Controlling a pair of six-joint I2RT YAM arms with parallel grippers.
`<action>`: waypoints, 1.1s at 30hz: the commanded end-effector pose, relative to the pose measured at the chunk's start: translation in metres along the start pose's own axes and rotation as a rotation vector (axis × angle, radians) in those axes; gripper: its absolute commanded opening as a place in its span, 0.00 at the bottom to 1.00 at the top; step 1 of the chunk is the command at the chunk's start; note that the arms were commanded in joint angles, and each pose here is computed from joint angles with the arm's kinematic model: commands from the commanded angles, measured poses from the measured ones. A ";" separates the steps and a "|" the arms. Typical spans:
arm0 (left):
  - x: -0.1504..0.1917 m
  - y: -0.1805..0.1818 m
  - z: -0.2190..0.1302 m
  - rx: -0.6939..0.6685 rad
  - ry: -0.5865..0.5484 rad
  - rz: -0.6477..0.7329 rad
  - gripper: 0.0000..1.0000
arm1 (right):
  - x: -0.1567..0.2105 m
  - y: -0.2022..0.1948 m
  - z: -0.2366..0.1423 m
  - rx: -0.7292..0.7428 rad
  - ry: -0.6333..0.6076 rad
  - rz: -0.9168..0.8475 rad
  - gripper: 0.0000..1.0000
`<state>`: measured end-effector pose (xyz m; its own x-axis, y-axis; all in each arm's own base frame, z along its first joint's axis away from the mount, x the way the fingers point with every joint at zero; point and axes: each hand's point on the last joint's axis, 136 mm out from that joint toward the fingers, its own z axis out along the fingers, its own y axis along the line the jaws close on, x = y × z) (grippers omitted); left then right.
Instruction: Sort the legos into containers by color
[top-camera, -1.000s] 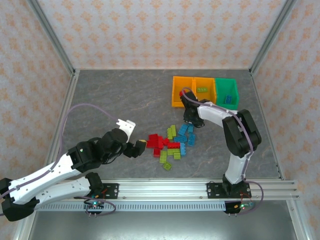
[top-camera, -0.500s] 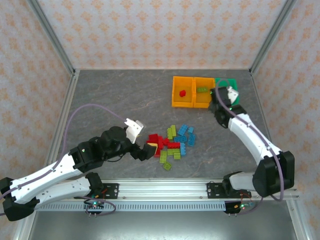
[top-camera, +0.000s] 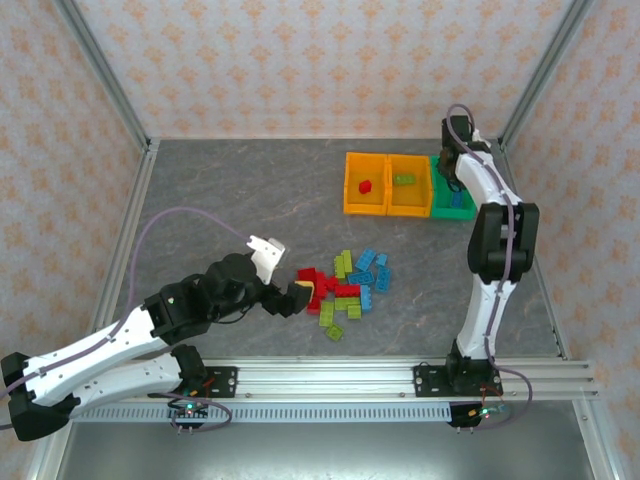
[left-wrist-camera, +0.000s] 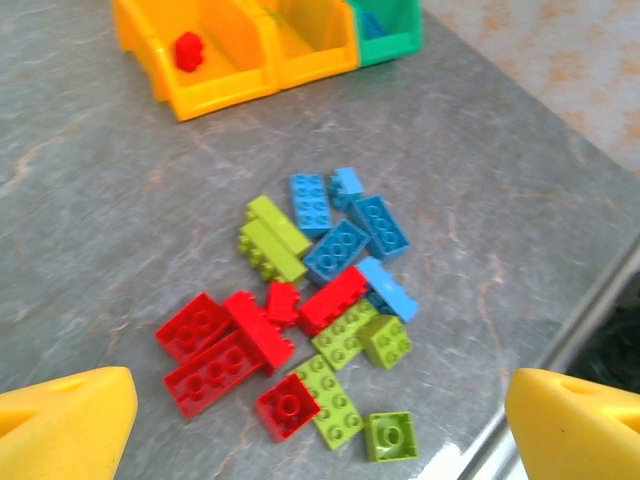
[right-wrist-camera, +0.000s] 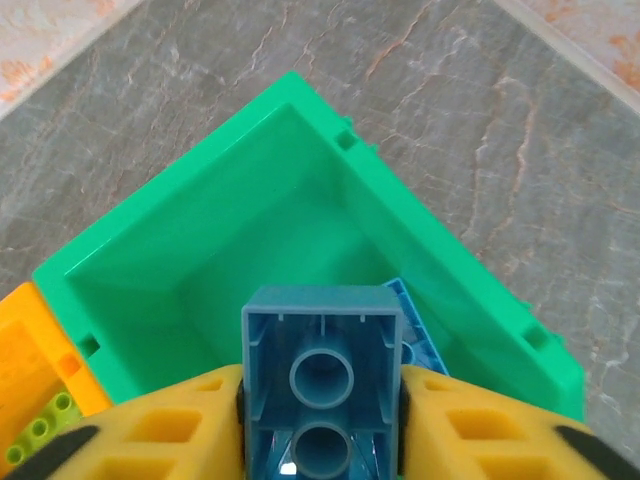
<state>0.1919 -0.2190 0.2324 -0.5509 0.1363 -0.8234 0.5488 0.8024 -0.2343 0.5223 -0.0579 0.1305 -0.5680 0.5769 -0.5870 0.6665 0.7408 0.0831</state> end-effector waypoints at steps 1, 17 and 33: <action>-0.002 0.028 -0.002 -0.168 -0.020 -0.101 0.95 | -0.003 -0.008 -0.012 0.033 0.045 -0.037 0.52; 0.030 0.054 0.064 -0.468 0.200 -0.251 0.93 | 0.143 -0.019 -0.169 -0.454 0.309 -0.175 0.72; 0.069 0.090 0.160 -0.539 0.378 -0.527 0.83 | 0.262 -0.054 -0.254 -0.593 0.485 -0.481 0.77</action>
<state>0.2931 -0.2186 0.0664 -0.8893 -0.1699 -0.4246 -0.1307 0.9841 -0.1199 0.2217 0.1489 0.1804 -0.9474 0.1610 -0.2766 0.0235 0.8970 0.4414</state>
